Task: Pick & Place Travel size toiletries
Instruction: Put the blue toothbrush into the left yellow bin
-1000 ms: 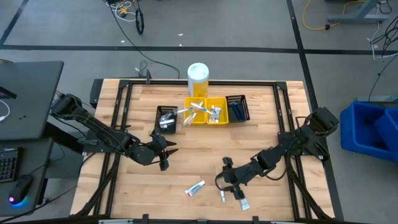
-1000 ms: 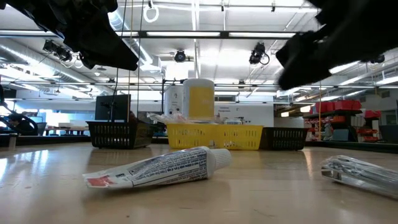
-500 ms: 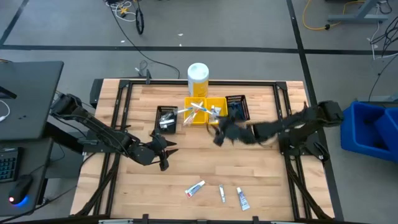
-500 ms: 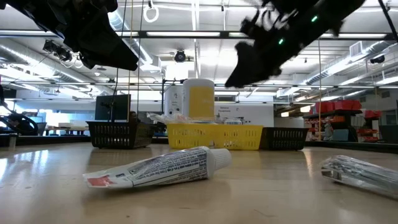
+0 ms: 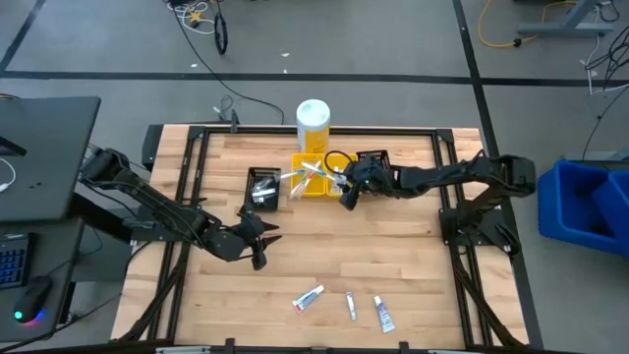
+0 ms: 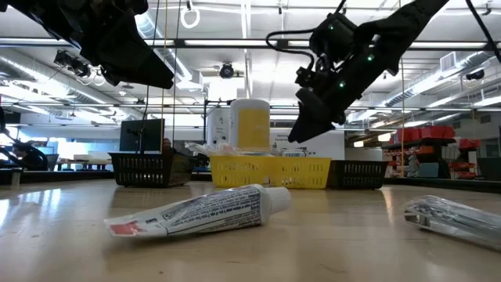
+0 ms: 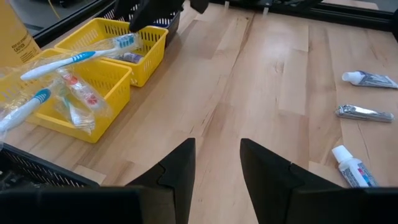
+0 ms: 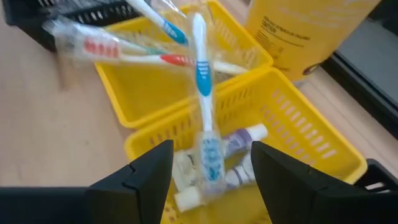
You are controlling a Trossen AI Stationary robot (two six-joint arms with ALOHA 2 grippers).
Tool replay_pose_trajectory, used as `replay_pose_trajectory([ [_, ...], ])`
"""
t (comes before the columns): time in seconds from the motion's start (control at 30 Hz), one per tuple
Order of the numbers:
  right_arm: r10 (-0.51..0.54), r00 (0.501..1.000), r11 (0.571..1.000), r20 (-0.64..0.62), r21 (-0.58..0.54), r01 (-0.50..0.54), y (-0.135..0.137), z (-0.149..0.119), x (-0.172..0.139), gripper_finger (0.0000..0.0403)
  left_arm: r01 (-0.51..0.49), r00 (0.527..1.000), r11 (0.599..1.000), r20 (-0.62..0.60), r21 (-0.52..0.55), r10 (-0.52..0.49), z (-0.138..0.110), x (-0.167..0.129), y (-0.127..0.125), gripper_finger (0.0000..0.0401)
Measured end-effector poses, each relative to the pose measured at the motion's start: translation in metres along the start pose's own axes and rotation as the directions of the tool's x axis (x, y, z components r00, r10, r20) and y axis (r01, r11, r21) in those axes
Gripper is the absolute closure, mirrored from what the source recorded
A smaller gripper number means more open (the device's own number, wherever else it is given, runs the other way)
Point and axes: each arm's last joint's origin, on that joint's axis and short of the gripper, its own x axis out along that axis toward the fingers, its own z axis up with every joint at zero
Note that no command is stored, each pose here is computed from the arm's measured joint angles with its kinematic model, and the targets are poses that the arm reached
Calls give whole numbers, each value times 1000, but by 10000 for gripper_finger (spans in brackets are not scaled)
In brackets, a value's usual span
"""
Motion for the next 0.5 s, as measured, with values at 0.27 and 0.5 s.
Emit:
replay_pose_trajectory([
  [0.27,-8,1000,999,-30,-32,7,4,-11,22,184,0,1000,1000,1,0,0,0,0,0,267],
  [0.5,-48,999,999,-12,-22,48,-4,-10,28,184,1,1000,1000,2,-4,-1,0,0,0,267],
])
